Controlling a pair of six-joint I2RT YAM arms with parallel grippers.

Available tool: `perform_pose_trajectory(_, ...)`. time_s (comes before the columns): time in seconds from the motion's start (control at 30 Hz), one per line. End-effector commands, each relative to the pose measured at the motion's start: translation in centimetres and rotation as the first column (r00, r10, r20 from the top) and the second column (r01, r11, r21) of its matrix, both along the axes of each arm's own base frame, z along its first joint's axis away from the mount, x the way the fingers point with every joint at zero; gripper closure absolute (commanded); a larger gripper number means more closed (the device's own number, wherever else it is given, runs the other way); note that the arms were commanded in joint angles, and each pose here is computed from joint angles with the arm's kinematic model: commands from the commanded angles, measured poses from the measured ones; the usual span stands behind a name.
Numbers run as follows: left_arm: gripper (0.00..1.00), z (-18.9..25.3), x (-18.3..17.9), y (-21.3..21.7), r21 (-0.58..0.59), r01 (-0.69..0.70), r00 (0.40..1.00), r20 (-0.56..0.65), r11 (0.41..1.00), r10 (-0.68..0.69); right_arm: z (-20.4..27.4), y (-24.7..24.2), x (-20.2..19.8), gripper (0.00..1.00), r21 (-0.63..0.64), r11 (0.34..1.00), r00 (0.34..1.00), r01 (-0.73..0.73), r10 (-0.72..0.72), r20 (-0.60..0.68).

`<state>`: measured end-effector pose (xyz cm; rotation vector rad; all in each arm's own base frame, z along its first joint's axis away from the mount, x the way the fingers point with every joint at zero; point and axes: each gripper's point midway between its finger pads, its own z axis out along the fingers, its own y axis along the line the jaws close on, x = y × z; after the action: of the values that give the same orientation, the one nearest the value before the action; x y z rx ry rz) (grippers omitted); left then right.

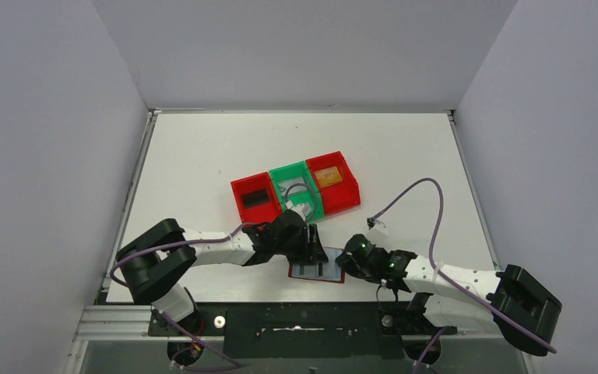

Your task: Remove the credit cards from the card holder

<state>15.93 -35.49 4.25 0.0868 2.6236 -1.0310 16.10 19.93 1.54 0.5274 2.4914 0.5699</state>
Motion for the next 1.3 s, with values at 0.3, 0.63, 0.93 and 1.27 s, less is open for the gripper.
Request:
perform_pose_trajectory(0.3,0.55,-1.5,-0.4,-0.5,-0.080,-0.063,0.996,-0.070,0.995,0.057,-2.6,-2.3,-1.5,0.95,-0.058,0.998,0.999,0.017,-0.020,-0.047)
perform_pose_trajectory(0.63,0.68,-1.0,-0.3,-0.7,-0.152,-0.089,0.994,-0.073,0.984,0.079,-2.7,-2.1,-1.5,0.95,-0.047,0.999,0.999,0.012,-0.014,-0.048)
perform_pose_trajectory(0.93,0.88,-0.2,-0.1,-0.9,-0.188,-0.097,0.995,-0.058,0.977,0.087,-2.7,-2.2,-1.5,0.95,-0.041,0.999,0.999,0.019,-0.021,-0.046)
perform_pose_trajectory(1.27,1.00,0.2,-0.1,-0.5,-0.203,-0.096,0.995,-0.050,0.974,0.088,-2.8,-2.6,-1.5,0.95,-0.057,0.998,0.998,0.033,-0.036,-0.047)
